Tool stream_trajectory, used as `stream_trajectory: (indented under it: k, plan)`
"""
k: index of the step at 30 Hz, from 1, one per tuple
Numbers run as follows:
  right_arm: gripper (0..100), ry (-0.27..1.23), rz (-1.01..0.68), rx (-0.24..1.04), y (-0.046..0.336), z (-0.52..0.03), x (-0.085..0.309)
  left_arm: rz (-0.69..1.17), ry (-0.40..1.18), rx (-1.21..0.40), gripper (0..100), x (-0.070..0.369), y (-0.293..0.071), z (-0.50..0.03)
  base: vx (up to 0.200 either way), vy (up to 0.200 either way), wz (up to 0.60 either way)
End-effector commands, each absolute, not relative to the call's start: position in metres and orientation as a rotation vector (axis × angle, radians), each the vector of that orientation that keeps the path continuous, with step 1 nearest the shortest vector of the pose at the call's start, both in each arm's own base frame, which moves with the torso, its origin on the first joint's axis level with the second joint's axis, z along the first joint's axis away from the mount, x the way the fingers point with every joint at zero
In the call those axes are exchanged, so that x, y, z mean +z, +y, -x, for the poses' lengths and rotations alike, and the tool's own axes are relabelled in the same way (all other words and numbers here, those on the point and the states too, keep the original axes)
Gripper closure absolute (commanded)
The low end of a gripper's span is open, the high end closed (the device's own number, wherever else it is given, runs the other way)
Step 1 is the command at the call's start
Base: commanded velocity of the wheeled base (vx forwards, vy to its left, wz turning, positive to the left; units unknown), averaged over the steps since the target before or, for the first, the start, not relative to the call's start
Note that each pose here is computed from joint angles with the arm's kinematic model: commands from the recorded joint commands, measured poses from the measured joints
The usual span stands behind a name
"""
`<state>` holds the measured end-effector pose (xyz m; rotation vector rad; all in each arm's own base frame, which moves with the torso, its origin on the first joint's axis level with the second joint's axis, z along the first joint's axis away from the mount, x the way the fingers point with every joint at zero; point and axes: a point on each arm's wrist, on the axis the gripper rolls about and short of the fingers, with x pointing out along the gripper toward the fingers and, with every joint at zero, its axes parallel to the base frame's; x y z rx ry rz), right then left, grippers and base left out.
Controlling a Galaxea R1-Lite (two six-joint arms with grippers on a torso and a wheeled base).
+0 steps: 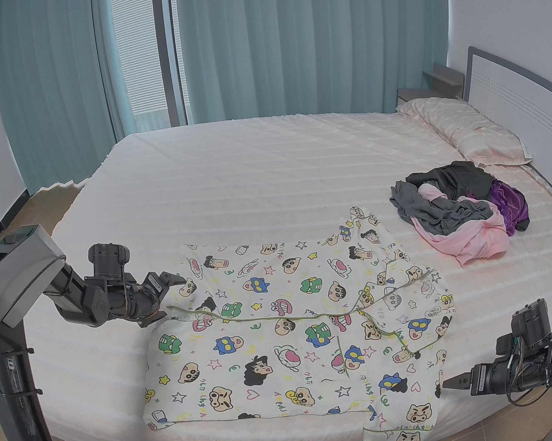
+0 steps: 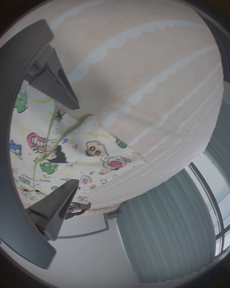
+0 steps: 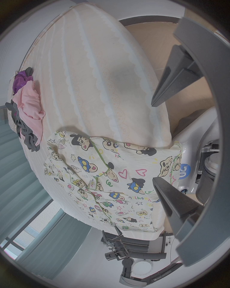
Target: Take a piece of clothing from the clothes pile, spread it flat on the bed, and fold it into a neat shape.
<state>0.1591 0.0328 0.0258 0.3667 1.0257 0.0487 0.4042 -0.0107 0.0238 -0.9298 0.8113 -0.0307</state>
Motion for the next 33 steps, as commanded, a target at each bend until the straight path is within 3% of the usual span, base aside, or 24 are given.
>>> stream_trajectory:
  k: [1, 7, 8, 21, 33]
  plan:
    - [0, 1.027, -0.367, 0.049, 0.033, -0.159, 0.026, 0.921, 0.81, -0.02, 0, 0.016, -0.016, -0.412, 0.0, 0.0, 0.0]
    - [0, 1.026, -0.367, 0.051, 0.033, -0.159, 0.026, 0.91, 0.796, 0.003, 0, 0.013, -0.021, -0.417, 0.0, 0.0, 0.0]
    - [0, 1.027, -0.367, 0.049, 0.033, -0.159, 0.026, 0.911, 0.795, 0.005, 100, 0.013, -0.021, -0.417, 0.0, 0.0, 0.0]
    - [0, 1.025, -0.365, 0.051, 0.033, -0.159, 0.026, 0.913, 0.778, 0.141, 100, 0.011, -0.017, -0.408, 0.0, 0.0, 0.0]
    - [0, 1.021, -0.366, 0.053, 0.033, -0.159, 0.027, 0.91, 0.756, 0.132, 100, 0.016, -0.015, -0.409, 0.0, 0.0, 0.0]
